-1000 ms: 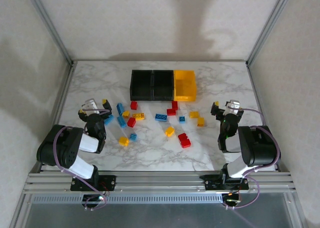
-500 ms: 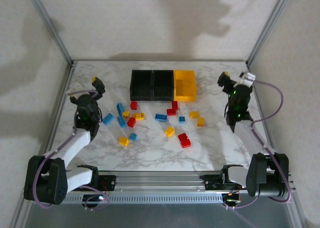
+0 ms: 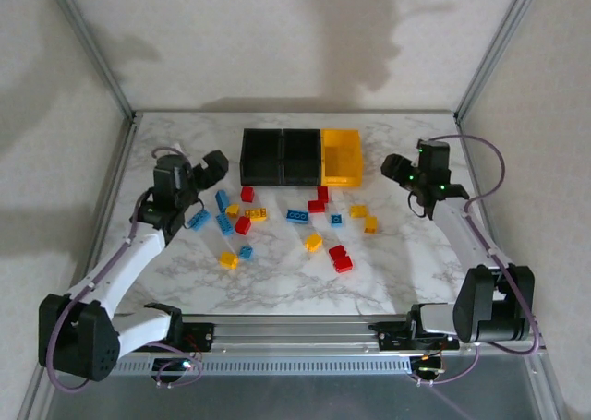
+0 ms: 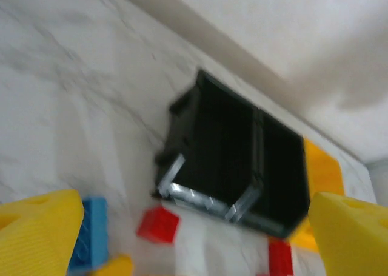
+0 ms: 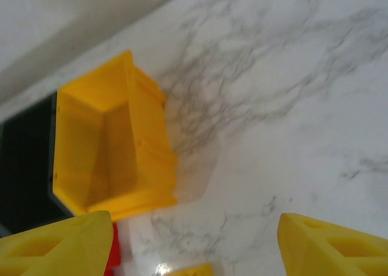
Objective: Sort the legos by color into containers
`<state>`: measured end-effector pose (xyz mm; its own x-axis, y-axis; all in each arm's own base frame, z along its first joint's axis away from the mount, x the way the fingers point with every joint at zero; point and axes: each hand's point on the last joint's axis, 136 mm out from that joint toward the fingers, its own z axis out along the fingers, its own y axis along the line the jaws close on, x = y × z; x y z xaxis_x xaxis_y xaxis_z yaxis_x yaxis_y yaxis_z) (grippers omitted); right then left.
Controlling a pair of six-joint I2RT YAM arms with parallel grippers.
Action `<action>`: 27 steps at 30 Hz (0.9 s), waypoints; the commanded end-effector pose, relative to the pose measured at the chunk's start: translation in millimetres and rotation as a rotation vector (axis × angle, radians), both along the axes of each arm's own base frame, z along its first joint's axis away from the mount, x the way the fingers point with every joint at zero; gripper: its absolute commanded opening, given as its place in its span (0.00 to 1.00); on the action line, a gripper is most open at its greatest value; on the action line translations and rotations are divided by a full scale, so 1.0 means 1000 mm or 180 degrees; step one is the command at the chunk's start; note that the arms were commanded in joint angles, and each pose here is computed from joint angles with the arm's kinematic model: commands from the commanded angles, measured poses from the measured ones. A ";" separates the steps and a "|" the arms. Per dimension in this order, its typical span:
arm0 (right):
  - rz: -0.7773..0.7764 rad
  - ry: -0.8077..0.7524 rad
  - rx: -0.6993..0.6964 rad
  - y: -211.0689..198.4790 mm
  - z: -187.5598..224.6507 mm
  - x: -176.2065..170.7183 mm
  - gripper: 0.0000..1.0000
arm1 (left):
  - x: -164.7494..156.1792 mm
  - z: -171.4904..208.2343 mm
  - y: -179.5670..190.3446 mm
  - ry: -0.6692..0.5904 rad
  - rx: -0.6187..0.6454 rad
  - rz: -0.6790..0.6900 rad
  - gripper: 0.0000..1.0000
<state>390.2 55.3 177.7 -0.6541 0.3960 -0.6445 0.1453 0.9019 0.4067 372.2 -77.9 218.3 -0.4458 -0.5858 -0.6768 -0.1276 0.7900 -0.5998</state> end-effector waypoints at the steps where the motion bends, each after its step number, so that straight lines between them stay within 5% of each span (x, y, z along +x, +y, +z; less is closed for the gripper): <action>1: 0.0215 0.0606 -0.0218 0.015 -0.035 -0.022 0.71 | -0.034 -0.020 -0.040 0.0325 -0.0329 -0.0455 0.92; 9: 0.0670 0.1125 -0.0629 0.057 -0.086 -0.027 0.70 | -0.074 -0.042 -0.100 0.0558 -0.0337 -0.1075 0.89; 21: 0.0924 0.1512 -0.1052 0.077 -0.135 -0.024 0.72 | -0.082 -0.055 -0.119 0.0644 -0.0290 -0.1145 0.89; 27: 0.0996 0.1630 -0.1046 0.083 -0.149 -0.027 0.65 | -0.079 -0.057 -0.121 0.0676 -0.0259 -0.1124 0.89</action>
